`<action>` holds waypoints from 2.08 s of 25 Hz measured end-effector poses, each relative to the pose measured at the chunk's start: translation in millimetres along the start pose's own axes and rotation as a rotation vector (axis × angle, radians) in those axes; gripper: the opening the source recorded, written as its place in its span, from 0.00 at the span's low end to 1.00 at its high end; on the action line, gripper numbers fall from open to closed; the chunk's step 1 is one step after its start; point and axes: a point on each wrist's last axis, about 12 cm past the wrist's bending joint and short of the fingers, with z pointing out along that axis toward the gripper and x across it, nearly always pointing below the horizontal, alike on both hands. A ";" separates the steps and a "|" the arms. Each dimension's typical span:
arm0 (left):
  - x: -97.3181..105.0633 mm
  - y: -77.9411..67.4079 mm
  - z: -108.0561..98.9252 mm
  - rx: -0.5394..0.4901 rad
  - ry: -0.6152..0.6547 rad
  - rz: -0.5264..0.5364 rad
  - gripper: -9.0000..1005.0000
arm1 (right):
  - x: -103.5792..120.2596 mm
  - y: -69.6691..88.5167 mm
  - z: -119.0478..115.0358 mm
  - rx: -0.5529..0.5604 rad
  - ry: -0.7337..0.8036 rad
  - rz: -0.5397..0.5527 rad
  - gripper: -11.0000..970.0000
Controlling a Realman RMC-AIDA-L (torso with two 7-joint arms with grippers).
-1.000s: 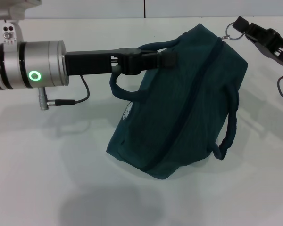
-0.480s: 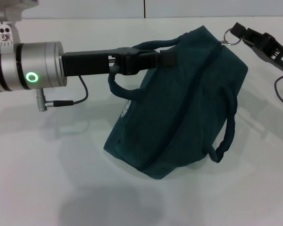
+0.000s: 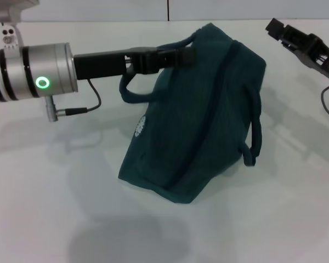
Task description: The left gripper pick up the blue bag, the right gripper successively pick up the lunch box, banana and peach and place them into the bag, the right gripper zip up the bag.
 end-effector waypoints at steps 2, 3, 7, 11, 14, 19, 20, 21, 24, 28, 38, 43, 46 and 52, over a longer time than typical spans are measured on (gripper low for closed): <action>-2.0 4.4 1.1 -0.038 -0.010 -0.002 0.05 | -3.1 -1.1 -1.7 0.005 0.000 -0.004 0.20; -2.6 6.0 1.2 -0.051 -0.013 -0.004 0.05 | -4.2 -1.6 -2.8 0.007 0.000 -0.006 0.24; -6.3 10.7 2.8 -0.091 -0.033 -0.006 0.05 | -6.3 -4.9 -10.4 0.027 -0.015 -0.005 0.42; -13.2 14.2 12.8 -0.109 -0.054 -0.012 0.06 | -9.6 -8.7 -21.9 0.049 -0.037 -0.009 0.55; -15.3 19.0 14.4 -0.139 -0.102 -0.034 0.07 | -10.2 -8.5 -25.6 0.044 -0.037 -0.014 0.62; -17.1 20.0 12.8 -0.140 -0.176 -0.002 0.09 | -10.6 -8.3 -35.1 0.038 -0.041 -0.019 0.72; -16.8 20.1 12.0 -0.141 -0.182 0.001 0.09 | -10.3 -8.2 -35.8 0.037 -0.041 -0.019 0.74; -16.4 20.4 11.1 -0.143 -0.187 0.000 0.09 | -10.2 -7.9 -36.5 0.034 -0.041 -0.018 0.74; -14.3 21.0 9.0 -0.143 -0.203 -0.017 0.17 | -11.4 -6.4 -38.9 0.018 -0.040 -0.024 0.74; -10.0 16.4 -0.6 -0.102 -0.256 -0.041 0.41 | -12.5 -1.7 -40.3 -0.023 -0.027 -0.071 0.74; -9.0 -15.6 -62.3 0.058 -0.243 0.096 0.78 | -3.4 28.6 -40.9 -0.299 0.095 -0.379 0.74; 8.1 -24.3 -86.3 0.061 -0.150 0.244 0.83 | 8.1 40.4 -34.3 -0.431 0.268 -0.545 0.74; 20.0 -27.9 -96.2 0.036 -0.099 0.296 0.87 | 17.2 45.9 -31.2 -0.500 0.380 -0.608 0.74; 45.2 -31.5 -109.2 0.037 -0.009 0.346 0.88 | 31.5 49.7 -24.2 -0.551 0.508 -0.661 0.74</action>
